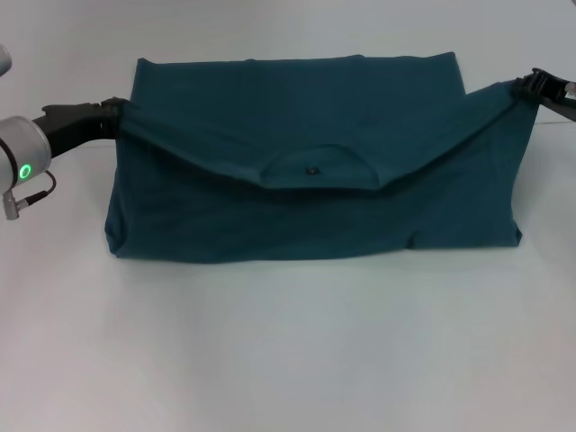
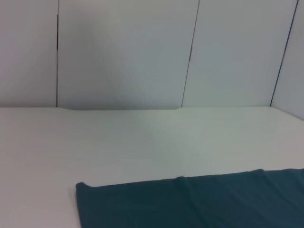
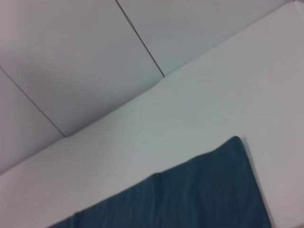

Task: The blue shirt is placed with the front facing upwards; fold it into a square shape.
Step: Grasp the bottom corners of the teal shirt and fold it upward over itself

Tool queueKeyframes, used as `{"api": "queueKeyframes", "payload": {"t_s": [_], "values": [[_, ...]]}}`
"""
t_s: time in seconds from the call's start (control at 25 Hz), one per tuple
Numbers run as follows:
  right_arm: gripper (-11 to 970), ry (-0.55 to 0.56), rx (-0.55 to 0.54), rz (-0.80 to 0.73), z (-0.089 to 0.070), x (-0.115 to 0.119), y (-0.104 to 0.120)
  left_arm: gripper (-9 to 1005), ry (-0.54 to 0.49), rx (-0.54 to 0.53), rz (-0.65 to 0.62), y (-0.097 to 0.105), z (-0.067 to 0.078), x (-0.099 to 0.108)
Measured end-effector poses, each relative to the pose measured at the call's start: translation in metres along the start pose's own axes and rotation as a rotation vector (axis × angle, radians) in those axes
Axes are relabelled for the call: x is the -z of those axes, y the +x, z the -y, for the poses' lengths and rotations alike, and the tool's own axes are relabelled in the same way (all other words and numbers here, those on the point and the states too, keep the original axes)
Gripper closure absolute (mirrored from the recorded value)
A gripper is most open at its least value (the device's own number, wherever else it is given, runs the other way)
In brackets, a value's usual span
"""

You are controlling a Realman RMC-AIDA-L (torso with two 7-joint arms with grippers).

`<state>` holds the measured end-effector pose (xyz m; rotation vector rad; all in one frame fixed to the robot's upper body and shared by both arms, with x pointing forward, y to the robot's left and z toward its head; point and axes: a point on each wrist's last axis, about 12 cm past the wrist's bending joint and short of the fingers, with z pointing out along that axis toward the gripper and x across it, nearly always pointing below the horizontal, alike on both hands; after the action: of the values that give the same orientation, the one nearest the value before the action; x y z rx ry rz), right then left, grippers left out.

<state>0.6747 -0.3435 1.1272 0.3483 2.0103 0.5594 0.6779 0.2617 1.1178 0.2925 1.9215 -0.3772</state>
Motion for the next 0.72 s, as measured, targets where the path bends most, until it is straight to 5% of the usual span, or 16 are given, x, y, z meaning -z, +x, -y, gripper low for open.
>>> {"api": "queueKeyframes", "payload": {"t_s": [0.72], "values": [[881, -0.003, 0.012, 0.054, -0.004, -0.004, 0.011, 966, -0.041, -0.121, 0.037, 0.007, 0.019, -0.012]]}}
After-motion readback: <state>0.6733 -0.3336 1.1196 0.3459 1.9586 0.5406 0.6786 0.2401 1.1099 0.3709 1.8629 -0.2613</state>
